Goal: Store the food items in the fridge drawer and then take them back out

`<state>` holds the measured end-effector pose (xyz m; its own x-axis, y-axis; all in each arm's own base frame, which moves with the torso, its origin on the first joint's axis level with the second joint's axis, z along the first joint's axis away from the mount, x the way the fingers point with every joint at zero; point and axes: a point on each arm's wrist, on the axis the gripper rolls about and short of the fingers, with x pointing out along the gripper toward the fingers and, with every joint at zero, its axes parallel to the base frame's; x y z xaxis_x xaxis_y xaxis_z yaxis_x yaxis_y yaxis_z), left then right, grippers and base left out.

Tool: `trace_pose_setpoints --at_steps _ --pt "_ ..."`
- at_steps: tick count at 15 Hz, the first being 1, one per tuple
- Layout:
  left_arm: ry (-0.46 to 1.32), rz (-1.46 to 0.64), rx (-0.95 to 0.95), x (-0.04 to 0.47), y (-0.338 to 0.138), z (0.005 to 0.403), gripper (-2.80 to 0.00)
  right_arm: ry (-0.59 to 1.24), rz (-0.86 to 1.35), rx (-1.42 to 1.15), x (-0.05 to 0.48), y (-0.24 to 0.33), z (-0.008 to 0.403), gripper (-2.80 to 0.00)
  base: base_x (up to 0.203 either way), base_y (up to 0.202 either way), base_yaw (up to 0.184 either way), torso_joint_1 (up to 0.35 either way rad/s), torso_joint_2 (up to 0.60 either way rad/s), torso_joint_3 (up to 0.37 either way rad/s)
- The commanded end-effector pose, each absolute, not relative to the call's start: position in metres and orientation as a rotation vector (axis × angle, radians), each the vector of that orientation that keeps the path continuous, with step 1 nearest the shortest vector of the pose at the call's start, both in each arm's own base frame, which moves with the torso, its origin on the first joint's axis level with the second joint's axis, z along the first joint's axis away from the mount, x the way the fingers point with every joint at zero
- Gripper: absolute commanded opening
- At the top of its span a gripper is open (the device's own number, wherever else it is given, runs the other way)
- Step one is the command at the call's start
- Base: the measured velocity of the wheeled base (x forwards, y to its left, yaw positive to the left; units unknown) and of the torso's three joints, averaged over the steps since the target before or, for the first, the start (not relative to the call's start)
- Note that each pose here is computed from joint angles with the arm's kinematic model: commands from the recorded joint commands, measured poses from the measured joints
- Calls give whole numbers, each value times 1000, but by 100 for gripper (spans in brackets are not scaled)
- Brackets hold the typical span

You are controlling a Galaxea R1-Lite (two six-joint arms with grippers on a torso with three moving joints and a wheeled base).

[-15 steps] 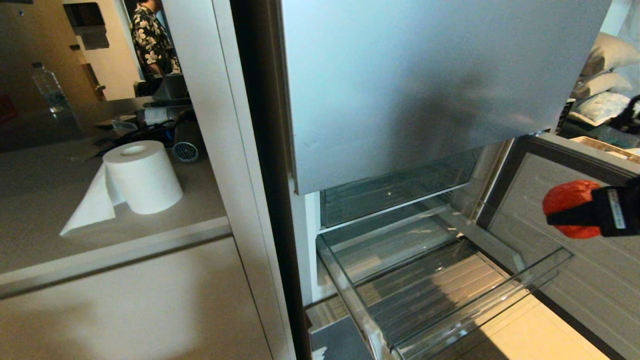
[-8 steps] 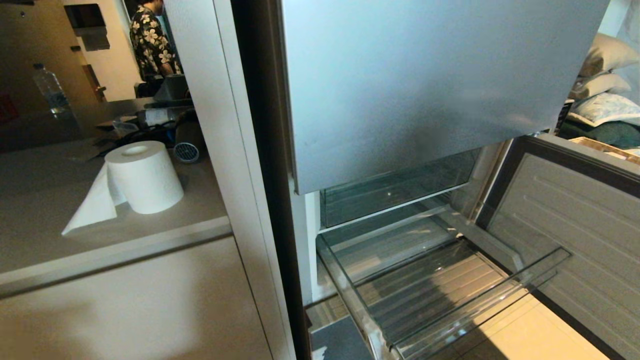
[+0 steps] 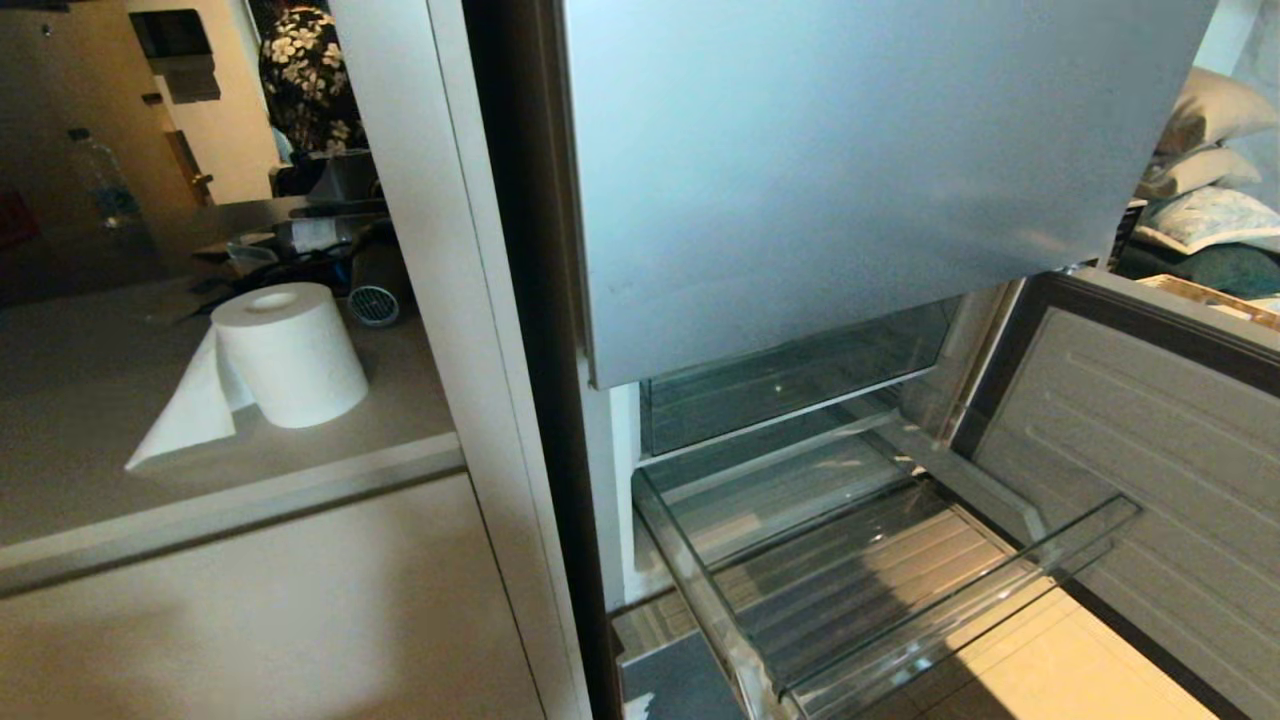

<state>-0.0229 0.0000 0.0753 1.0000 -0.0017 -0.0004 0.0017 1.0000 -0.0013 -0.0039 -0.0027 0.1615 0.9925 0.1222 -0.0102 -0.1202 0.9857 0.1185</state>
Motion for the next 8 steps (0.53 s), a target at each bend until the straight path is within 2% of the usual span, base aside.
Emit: trace_pose_setpoints --at_steps 1,6,8 --pt "3 -2 -2 -23 0 75 -280 2 132 114 -5 -3 140 -280 0 0 0 0 0 0" --pt "3 -2 -2 -23 0 75 -280 67 129 71 2 -1 100 -280 0 0 0 0 0 0" --pt "3 -2 -2 -23 0 75 -280 82 104 55 2 -2 98 -280 0 0 0 0 0 0"
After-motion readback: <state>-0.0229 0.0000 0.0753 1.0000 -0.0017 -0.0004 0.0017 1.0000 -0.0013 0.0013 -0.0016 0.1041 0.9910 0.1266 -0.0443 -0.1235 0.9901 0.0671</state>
